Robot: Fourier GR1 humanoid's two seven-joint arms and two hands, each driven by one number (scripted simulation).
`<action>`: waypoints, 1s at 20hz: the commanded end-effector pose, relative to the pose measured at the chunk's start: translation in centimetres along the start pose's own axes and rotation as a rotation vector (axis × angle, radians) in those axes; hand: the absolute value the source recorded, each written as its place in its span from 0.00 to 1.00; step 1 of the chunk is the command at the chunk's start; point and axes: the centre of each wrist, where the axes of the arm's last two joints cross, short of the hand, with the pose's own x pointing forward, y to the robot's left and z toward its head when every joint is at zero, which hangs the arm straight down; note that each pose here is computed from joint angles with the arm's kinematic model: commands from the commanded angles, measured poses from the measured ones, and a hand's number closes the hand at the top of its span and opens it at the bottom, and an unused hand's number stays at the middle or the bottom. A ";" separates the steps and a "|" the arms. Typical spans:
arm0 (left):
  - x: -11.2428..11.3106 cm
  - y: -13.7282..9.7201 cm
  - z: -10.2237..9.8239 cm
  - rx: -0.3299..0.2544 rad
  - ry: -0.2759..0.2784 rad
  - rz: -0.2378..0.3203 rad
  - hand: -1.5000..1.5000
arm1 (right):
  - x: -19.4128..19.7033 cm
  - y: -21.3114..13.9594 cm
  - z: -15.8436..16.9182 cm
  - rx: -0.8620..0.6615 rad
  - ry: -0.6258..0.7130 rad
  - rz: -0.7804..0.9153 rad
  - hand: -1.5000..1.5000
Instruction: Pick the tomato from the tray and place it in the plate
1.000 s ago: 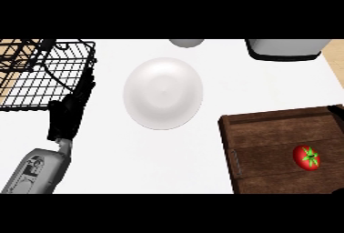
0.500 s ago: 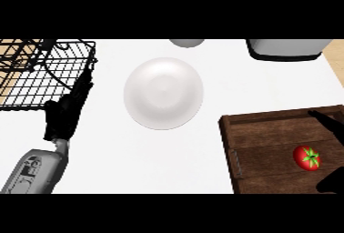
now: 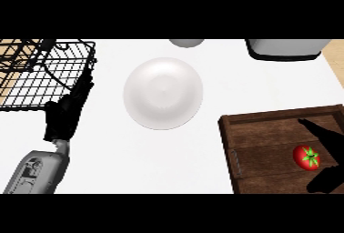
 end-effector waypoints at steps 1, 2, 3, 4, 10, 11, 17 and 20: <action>-0.6 1.5 -0.5 -0.005 0.012 0.017 0.50 | -1.5 -1.6 -0.5 0.009 0.015 0.011 0.00; 0.4 -0.3 1.0 -0.001 0.007 0.002 0.50 | -0.9 0.2 -1.5 0.022 0.015 0.005 0.00; 0.7 0.3 1.0 0.015 -0.004 -0.006 0.50 | 0.6 0.4 -1.6 0.018 0.009 -0.011 0.00; -1.0 -1.2 -1.5 0.001 0.003 -0.017 0.50 | -0.5 0.6 -1.9 0.011 0.022 0.024 0.00; -0.2 -0.2 0.5 0.014 0.006 0.014 0.50 | -2.2 0.4 -0.5 -0.106 -0.037 0.031 1.00; -0.7 0.7 -0.3 0.009 0.001 0.013 0.50 | -2.1 0.8 -3.1 -0.087 -0.040 0.025 1.00; -0.7 -0.9 0.8 0.005 0.004 0.017 0.50 | -0.3 2.4 -3.7 -0.151 -0.031 0.030 1.00; -1.5 -1.0 0.7 -0.005 0.015 -0.006 0.50 | 7.1 3.2 -4.4 -0.169 0.004 0.063 1.00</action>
